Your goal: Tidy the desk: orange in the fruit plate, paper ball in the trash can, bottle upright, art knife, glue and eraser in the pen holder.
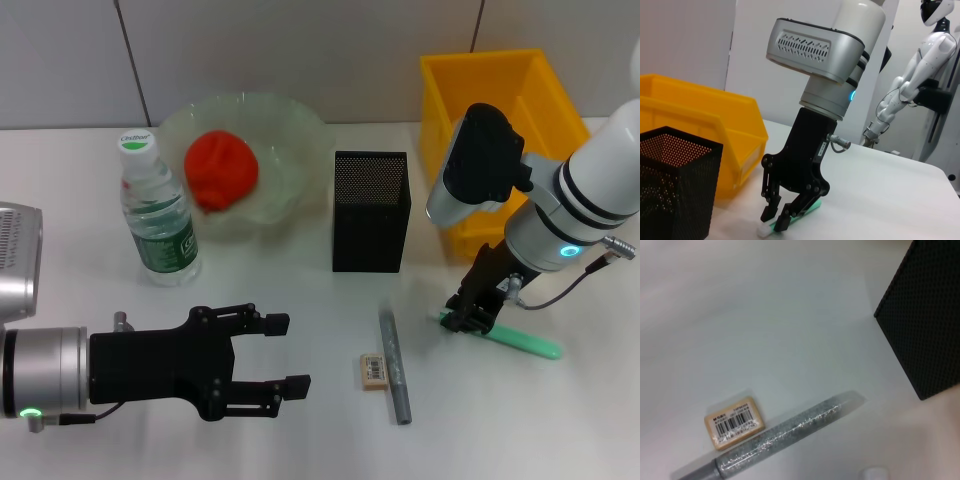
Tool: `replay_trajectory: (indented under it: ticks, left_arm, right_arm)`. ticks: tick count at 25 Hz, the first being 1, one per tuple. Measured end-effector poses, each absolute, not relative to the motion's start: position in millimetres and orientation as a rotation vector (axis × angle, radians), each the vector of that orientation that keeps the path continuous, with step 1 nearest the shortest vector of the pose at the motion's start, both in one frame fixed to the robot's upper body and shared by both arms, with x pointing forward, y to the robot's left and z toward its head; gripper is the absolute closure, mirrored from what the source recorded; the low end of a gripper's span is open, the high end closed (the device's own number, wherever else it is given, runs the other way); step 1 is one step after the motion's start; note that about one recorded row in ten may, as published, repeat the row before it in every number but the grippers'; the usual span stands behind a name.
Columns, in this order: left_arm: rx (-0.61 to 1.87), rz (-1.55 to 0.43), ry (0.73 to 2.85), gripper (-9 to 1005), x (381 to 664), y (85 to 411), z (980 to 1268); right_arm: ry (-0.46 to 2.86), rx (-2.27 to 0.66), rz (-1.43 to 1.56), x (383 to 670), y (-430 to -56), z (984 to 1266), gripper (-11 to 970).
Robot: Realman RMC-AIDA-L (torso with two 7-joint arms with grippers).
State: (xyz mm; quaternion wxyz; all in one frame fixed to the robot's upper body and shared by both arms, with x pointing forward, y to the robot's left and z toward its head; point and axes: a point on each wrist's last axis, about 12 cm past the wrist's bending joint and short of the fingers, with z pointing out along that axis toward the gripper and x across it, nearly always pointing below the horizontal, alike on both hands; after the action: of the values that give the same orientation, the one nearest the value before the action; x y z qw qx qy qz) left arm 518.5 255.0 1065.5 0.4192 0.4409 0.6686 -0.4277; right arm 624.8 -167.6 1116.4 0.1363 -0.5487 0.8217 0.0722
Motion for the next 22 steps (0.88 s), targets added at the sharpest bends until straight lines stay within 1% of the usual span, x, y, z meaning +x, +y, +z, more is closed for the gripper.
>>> replay_trajectory:
  ticks: [5, 8, 12, 17, 22]
  left_arm:
    - [1.105, -1.071, 1.674, 196, 519, 255, 1066]
    - [1.107, -1.070, 1.673, 196, 520, 255, 1067]
    - [1.109, -1.068, 1.672, 196, 520, 255, 1067]
    - [1.107, -1.066, 1.672, 196, 521, 255, 1067]
    - [1.106, -1.065, 1.672, 196, 521, 256, 1067]
  right_arm:
    - [2.377, -1.591, 0.216, 625, -167, 1118, 793]
    - [2.359, -1.583, 0.251, 625, -164, 1126, 792]
    - [2.312, -1.573, 0.291, 623, -163, 1145, 791]
    - [2.210, -1.504, 0.411, 617, -167, 1179, 791]
    - [2.020, -1.367, 0.586, 608, -186, 1209, 792]
